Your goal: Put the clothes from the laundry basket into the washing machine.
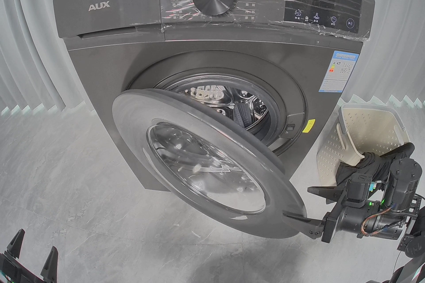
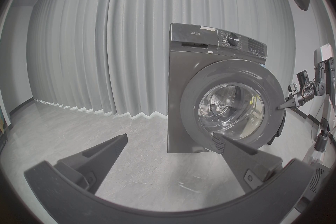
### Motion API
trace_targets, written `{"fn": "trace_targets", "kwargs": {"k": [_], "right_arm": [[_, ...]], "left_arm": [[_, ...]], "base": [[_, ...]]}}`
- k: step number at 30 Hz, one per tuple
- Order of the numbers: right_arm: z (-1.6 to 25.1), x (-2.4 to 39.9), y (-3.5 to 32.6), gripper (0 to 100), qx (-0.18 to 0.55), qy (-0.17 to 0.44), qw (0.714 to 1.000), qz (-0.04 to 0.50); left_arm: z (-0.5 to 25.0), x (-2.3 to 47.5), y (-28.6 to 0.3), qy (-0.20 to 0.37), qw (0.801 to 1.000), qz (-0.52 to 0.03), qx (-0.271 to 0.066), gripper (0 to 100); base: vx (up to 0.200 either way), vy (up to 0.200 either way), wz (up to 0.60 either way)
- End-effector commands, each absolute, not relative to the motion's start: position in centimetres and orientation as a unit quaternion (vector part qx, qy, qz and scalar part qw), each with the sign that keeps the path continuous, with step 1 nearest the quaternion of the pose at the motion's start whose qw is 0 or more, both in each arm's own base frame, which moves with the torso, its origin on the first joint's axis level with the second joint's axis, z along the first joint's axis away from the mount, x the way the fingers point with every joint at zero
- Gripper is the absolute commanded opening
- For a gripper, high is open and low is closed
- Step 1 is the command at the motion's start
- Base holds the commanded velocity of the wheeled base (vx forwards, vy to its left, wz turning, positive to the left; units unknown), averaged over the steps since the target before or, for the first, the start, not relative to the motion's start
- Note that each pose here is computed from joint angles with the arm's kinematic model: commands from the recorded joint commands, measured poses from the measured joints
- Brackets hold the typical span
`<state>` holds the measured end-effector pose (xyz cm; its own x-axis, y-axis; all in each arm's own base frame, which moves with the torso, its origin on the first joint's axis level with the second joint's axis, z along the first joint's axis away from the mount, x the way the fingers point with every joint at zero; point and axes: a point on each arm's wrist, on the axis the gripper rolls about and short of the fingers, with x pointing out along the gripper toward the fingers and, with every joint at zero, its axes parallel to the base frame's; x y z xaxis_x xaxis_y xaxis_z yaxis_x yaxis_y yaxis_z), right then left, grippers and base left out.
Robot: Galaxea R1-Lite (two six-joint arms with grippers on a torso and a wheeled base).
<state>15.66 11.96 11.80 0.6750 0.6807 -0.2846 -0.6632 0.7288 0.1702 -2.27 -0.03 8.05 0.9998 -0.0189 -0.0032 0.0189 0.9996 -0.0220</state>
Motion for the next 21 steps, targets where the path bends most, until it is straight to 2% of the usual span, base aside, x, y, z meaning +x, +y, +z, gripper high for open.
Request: {"fn": "trace_targets", "kwargs": {"k": [1,6,18,21], "right_arm": [[12.2,16.0,12.1,100,0.029,0.158,0.917,0.365],[11.6,16.9,13.2,100,0.025,0.171,0.913,0.37],[11.0,15.8,14.3,100,0.024,0.189,0.895,0.403],[11.9,14.8,13.5,100,0.036,0.169,0.897,0.407]], "left_arm": [[7.5,-2.2,0.0,0.004,1.0,-0.01,-0.011,100],[7.5,-2.2,0.0,0.004,1.0,-0.01,-0.011,100],[7.5,-2.2,0.0,0.004,1.0,-0.01,-0.011,100],[7.5,-2.2,0.0,0.004,1.0,-0.009,-0.011,100]], "base": [[-0.2,0.0,0.0],[-0.2,0.0,0.0],[0.0,0.0,0.0],[0.0,0.0,0.0]]}}
